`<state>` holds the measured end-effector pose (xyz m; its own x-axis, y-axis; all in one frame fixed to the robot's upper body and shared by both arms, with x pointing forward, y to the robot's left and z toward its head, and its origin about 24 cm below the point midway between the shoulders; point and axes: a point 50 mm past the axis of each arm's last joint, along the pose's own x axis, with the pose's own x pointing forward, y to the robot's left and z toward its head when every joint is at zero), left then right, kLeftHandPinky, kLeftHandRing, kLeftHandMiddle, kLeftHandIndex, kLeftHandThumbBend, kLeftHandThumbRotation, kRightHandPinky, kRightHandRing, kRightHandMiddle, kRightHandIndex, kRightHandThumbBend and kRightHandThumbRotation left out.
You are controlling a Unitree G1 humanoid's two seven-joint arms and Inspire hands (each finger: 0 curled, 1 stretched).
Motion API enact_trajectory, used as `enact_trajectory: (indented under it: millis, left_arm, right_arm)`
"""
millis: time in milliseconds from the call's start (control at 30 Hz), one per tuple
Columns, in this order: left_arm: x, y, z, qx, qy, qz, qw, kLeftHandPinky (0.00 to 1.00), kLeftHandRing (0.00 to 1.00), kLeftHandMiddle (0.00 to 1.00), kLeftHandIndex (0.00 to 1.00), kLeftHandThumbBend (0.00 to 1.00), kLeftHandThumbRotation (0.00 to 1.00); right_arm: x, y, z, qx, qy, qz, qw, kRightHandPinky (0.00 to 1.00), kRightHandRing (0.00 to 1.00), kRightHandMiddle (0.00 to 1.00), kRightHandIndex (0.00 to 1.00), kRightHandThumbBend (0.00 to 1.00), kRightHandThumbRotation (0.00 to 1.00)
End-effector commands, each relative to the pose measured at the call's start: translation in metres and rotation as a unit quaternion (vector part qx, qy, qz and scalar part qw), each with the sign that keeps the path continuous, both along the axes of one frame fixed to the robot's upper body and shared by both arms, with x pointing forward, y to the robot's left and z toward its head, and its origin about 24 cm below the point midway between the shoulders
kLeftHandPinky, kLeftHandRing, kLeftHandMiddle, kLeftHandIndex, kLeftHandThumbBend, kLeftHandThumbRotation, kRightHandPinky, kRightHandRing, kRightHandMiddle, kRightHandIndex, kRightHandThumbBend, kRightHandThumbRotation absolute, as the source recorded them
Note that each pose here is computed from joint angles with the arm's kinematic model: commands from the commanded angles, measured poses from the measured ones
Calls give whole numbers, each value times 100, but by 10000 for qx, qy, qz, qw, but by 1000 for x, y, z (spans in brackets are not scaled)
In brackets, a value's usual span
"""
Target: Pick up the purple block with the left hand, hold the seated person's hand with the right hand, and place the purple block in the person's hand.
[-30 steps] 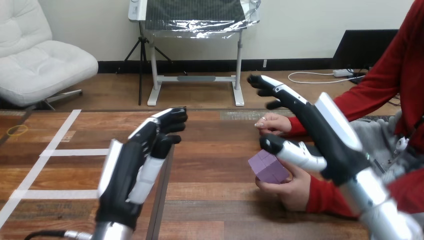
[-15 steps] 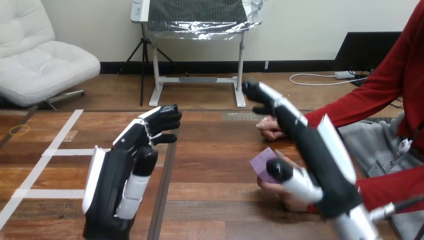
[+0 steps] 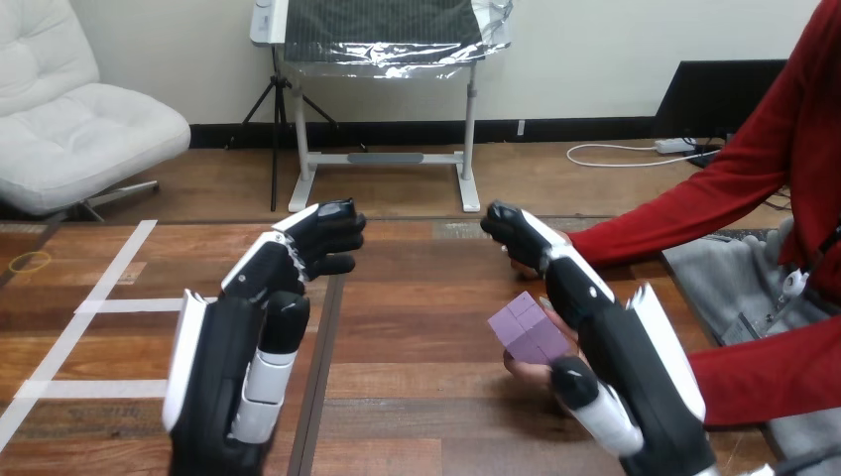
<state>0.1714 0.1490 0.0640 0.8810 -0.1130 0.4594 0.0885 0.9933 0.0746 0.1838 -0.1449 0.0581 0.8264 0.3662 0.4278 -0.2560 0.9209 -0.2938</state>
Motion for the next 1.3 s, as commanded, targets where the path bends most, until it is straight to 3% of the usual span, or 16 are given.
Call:
enact_trajectory:
  millis: [0, 200, 433, 1267]
  left_arm:
    - [-4, -12, 7, -609, -181, 27, 9980, 74, 77, 77, 77, 67, 100]
    - [-5, -16, 5, -620, -148, -68, 9979, 78, 80, 81, 81, 66, 100]
    - [-6, -19, 4, -616, -155, -93, 9979, 81, 84, 83, 84, 63, 100]
    - [-4, -21, 5, -720, -27, -330, 9969, 83, 87, 85, 86, 63, 100]
  right_arm:
    - [2, 7, 7, 449, -263, 182, 9985, 99, 92, 89, 91, 85, 100]
    - [-2, 9, 0, 698, -52, 353, 9969, 100, 92, 89, 91, 86, 100]
    - [-5, 8, -5, 672, 161, 498, 9964, 100, 93, 91, 92, 85, 100]
    - [-3, 4, -7, 736, 302, 595, 9951, 99, 96, 93, 93, 81, 100]
